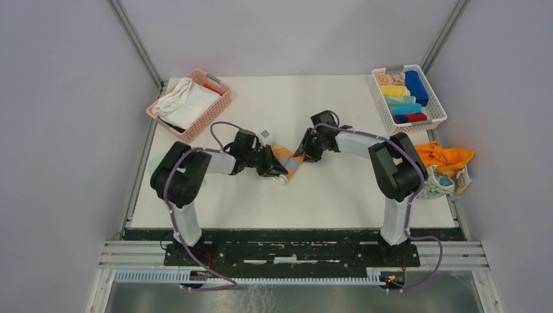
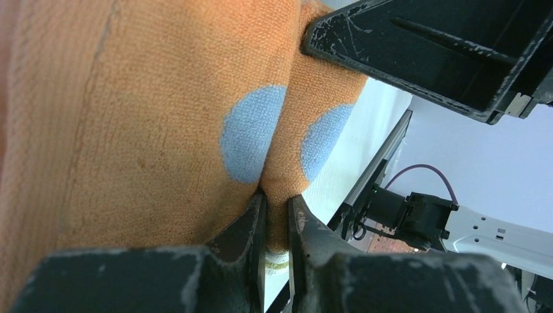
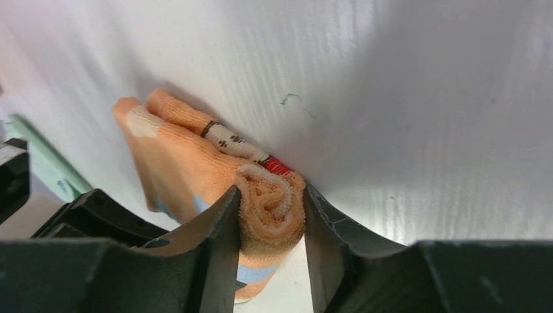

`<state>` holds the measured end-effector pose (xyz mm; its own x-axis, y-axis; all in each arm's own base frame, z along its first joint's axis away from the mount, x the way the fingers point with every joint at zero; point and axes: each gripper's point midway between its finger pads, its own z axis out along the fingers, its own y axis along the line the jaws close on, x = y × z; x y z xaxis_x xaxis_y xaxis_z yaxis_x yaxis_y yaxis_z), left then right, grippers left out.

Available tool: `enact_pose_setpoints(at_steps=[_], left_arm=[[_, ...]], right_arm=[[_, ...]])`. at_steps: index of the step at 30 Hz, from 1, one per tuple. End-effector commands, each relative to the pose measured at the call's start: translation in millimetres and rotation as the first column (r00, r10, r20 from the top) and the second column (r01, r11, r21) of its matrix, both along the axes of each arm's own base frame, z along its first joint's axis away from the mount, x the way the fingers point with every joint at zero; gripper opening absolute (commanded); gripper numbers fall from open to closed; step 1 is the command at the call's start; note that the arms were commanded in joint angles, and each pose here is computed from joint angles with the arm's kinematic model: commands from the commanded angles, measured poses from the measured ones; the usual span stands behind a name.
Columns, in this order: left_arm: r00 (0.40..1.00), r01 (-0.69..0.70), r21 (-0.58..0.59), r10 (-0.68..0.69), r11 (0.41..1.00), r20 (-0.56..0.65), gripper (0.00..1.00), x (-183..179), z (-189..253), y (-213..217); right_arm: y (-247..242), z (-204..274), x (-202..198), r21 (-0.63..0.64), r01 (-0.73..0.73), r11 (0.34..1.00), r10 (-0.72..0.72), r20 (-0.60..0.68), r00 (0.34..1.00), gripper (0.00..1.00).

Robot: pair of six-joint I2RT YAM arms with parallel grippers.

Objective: Roll the towels
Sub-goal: Roll the towel at the center of the board.

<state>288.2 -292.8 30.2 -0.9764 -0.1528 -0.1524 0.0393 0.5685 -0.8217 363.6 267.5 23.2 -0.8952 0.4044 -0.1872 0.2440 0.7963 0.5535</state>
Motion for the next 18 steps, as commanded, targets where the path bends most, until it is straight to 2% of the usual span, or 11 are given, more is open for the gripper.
enact_pose_setpoints(at_steps=[1, 5, 11, 14, 18], left_arm=[[0.994, -0.043, 0.137, 0.056, 0.990, -0.092, 0.14, -13.3, -32.5, 17.4], [0.999, -0.042, 0.173, 0.047, 0.984, -0.022, 0.27, -13.0, -17.8, 17.4], [0.983, -0.085, 0.334, 0.024, 0.939, 0.181, 0.52, -8.3, 12.9, 22.2], [0.945, -0.129, 0.443, -0.026, 0.887, 0.326, 0.61, -6.5, 36.1, 22.9], [0.834, -0.235, 0.555, -0.128, 0.798, 0.537, 0.71, -4.7, 69.9, 17.9]], right_arm=[[-28.1, -15.6, -19.3, -0.203, 0.000, 0.979, -0.017, -0.082, 0.997, 0.39], [-31.9, -13.7, -20.6, -0.248, -0.004, 0.969, -0.020, -0.096, 0.995, 0.26], [-29.1, -10.0, -18.6, -0.279, -0.021, 0.960, -0.009, -0.105, 0.994, 0.15], [-28.0, -11.6, -19.7, -0.285, -0.028, 0.958, -0.004, -0.113, 0.994, 0.12], [-27.6, -13.5, -20.5, -0.287, -0.036, 0.957, 0.000, -0.123, 0.992, 0.10]])
